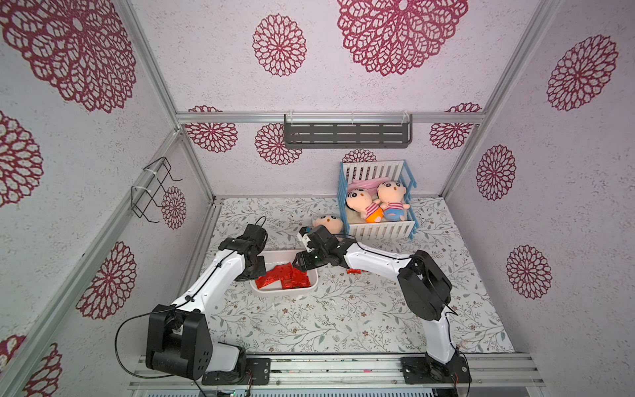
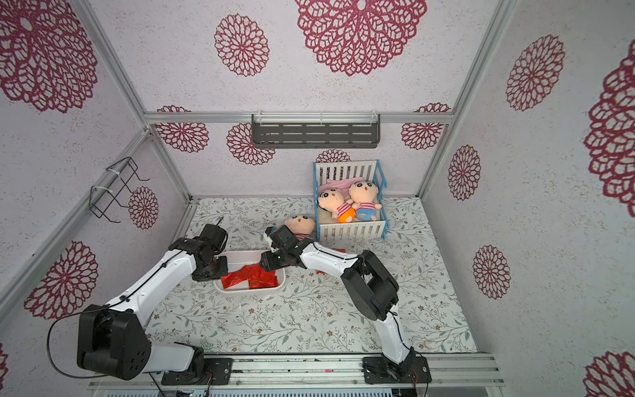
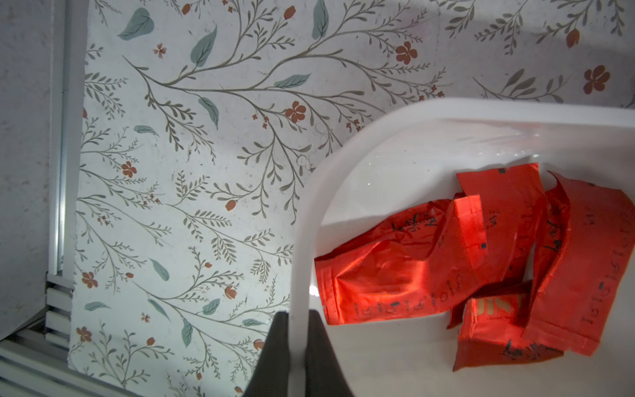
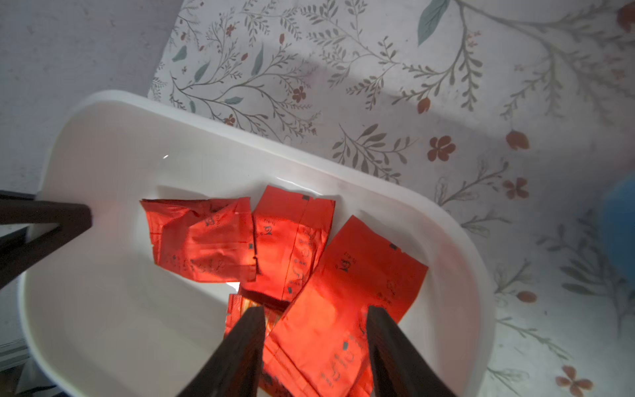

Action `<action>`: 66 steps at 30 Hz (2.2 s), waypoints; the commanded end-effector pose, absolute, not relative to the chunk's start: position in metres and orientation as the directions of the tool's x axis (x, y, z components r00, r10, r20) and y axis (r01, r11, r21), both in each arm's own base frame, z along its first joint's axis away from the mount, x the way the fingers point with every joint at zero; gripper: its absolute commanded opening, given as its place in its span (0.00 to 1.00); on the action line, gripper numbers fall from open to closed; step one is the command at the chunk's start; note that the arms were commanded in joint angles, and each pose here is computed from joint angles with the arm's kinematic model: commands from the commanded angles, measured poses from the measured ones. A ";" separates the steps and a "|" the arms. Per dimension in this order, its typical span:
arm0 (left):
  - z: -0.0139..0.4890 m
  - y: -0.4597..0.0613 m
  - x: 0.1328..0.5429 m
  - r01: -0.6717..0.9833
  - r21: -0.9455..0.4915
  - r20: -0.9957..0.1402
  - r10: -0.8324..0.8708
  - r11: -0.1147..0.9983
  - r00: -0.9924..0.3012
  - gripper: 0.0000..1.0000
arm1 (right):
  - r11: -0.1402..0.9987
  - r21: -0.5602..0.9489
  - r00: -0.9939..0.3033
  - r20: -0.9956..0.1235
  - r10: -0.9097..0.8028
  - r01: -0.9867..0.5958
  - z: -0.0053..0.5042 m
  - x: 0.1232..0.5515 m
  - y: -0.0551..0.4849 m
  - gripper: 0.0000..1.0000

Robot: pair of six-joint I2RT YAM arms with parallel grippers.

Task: Take the tea bags out of the storage box
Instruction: Pick up the tea bag from the storage box.

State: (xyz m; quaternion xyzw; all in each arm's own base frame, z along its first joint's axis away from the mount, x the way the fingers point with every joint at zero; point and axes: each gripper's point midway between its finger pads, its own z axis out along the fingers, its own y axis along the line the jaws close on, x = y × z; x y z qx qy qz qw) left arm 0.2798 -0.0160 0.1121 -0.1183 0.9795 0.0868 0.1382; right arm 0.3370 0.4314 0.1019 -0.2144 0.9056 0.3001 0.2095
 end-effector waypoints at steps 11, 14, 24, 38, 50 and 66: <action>0.116 -0.017 0.281 -0.251 0.152 -0.304 -0.196 0.956 -0.932 0.00 | 0.891 0.025 -0.765 -0.524 -0.375 -0.454 0.081 0.341 0.451 0.56; 0.116 -0.017 0.281 -0.251 0.152 -0.306 -0.196 0.956 -0.932 0.00 | 0.888 -0.024 -0.756 -0.514 -0.405 -0.460 0.076 0.339 0.454 0.56; 0.116 -0.017 0.281 -0.248 0.153 -0.303 -0.194 0.957 -0.933 0.00 | 0.894 -0.128 -0.746 -0.508 -0.432 -0.430 0.074 0.343 0.439 0.52; 0.115 -0.018 0.281 -0.245 0.156 -0.302 -0.190 0.957 -0.934 0.00 | 0.882 -0.129 -0.746 -0.487 -0.454 -0.452 0.071 0.340 0.438 0.17; 0.114 -0.018 0.281 -0.245 0.159 -0.297 -0.190 0.957 -0.936 0.00 | 0.894 -0.103 -0.701 -0.584 -0.409 -0.435 0.132 0.349 0.438 0.00; 0.116 -0.018 0.281 -0.245 0.156 -0.304 -0.189 0.957 -0.934 0.00 | 0.947 0.075 -0.654 -0.740 -0.156 -0.311 0.228 0.377 0.292 0.00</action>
